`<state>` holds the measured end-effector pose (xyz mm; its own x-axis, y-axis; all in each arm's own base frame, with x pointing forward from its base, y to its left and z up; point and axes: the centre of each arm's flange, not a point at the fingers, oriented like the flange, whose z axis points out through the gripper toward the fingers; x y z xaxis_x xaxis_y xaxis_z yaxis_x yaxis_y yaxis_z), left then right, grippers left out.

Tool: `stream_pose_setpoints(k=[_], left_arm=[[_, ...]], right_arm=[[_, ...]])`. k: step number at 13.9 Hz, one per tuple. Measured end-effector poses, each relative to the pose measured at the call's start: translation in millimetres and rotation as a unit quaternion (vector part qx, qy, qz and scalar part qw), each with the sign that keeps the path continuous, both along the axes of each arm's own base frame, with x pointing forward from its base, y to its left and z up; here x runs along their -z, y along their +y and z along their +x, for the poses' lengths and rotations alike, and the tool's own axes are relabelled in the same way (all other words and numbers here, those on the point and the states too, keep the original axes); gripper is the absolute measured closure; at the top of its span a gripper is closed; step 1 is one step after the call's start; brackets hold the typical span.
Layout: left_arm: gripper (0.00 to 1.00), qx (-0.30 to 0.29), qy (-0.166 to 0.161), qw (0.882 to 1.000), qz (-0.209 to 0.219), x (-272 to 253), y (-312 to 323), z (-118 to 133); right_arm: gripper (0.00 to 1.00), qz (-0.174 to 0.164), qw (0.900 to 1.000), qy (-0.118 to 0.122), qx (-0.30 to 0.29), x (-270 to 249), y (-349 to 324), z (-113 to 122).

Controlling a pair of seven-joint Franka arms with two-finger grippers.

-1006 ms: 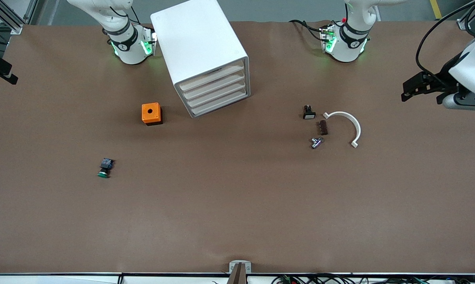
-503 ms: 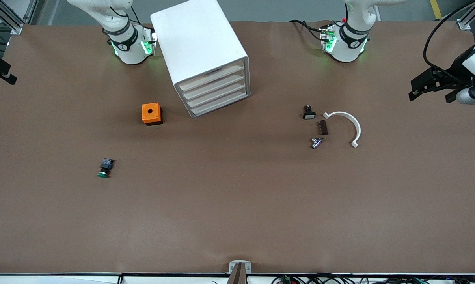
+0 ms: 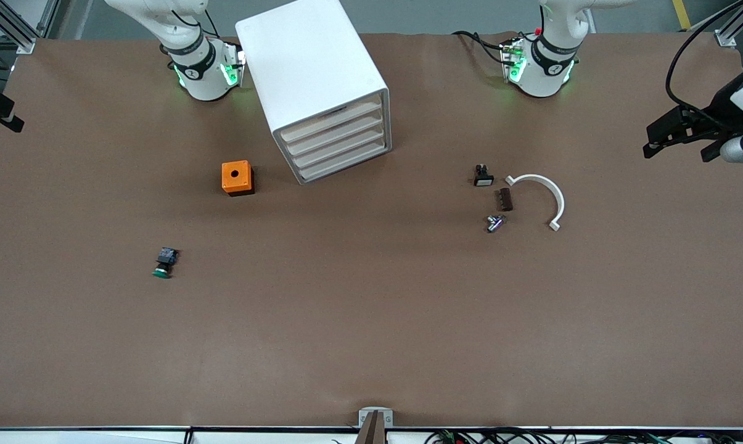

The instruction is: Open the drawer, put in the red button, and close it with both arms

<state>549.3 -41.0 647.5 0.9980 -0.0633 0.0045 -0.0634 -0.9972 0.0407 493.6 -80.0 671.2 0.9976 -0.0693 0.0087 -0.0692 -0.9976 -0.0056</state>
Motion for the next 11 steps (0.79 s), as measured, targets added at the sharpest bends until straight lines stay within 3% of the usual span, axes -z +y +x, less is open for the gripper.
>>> stream_pose_setpoints(k=[11], left_arm=[[0.00, 0.000, 0.002, 1.000, 0.006, 2.7, 1.6, 3.1]], right_arm=[[0.00, 0.003, 1.000, 0.002, 0.000, -5.5, 1.3, -6.9]])
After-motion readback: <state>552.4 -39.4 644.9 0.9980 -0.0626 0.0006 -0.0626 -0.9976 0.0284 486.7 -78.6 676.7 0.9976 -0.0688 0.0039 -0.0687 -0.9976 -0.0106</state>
